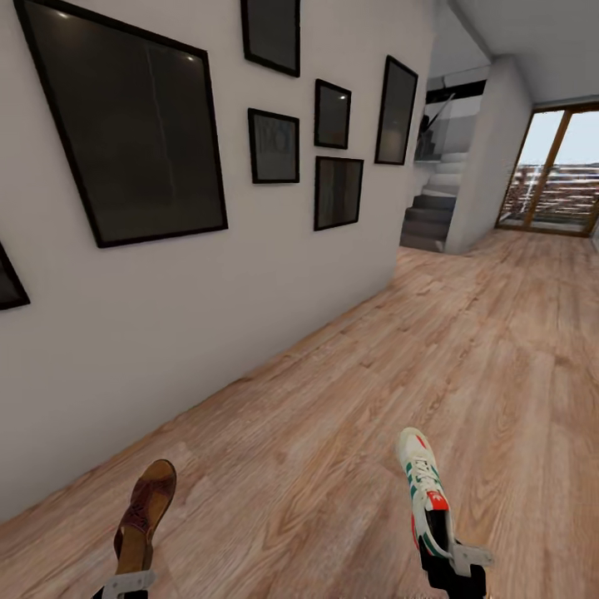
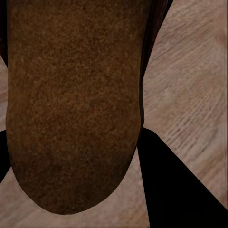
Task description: Pick up the two gym shoes and the two sandals from the corridor floor and place them onto the hallstand (shoe rack) in the corridor, making sure they are on the rack and not on the floor. Arrange them so the two gym shoes are next to each other and the two sandals are next to each other.
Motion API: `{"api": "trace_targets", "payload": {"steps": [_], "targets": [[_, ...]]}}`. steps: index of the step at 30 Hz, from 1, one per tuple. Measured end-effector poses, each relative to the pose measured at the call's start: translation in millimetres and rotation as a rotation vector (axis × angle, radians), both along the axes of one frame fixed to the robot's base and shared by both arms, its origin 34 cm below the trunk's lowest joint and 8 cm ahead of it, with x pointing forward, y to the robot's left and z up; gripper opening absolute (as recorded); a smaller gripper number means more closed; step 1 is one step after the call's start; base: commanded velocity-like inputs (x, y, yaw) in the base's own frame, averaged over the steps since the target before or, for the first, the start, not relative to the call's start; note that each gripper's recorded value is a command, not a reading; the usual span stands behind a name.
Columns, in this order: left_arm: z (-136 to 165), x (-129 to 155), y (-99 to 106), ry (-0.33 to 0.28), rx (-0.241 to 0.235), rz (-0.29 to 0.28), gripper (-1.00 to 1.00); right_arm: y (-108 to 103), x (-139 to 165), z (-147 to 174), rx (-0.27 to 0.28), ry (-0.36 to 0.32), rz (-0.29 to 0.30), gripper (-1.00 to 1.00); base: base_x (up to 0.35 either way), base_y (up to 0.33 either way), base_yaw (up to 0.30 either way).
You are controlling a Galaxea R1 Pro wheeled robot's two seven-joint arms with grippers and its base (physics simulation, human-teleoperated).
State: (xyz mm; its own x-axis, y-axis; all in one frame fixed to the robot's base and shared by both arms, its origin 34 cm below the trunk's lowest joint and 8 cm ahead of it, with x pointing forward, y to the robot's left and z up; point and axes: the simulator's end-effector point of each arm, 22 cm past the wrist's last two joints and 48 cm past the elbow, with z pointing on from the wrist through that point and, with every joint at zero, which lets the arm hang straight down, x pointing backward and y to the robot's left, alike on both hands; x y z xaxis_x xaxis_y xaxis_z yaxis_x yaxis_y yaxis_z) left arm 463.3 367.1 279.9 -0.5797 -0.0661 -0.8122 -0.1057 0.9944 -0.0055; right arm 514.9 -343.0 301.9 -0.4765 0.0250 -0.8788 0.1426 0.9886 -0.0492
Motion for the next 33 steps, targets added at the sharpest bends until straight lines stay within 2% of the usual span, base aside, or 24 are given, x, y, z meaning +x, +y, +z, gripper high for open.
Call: {"api": "trace_targets", "payload": {"steps": [9, 33], "targets": [[-0.3, 1.3, -5.9, 0.001, 0.000, -0.018, -1.00, -0.1, -0.2, -0.2, 0.000, 0.001, 0.000, -1.00, 0.000, 0.000, -0.300], [0.6, 2.1, -4.0, -0.001, 0.001, -0.013, -1.00, 1.8, -0.3, -0.7, 0.002, 0.002, 0.005, -1.00, 0.000, 0.000, -0.300]]}}
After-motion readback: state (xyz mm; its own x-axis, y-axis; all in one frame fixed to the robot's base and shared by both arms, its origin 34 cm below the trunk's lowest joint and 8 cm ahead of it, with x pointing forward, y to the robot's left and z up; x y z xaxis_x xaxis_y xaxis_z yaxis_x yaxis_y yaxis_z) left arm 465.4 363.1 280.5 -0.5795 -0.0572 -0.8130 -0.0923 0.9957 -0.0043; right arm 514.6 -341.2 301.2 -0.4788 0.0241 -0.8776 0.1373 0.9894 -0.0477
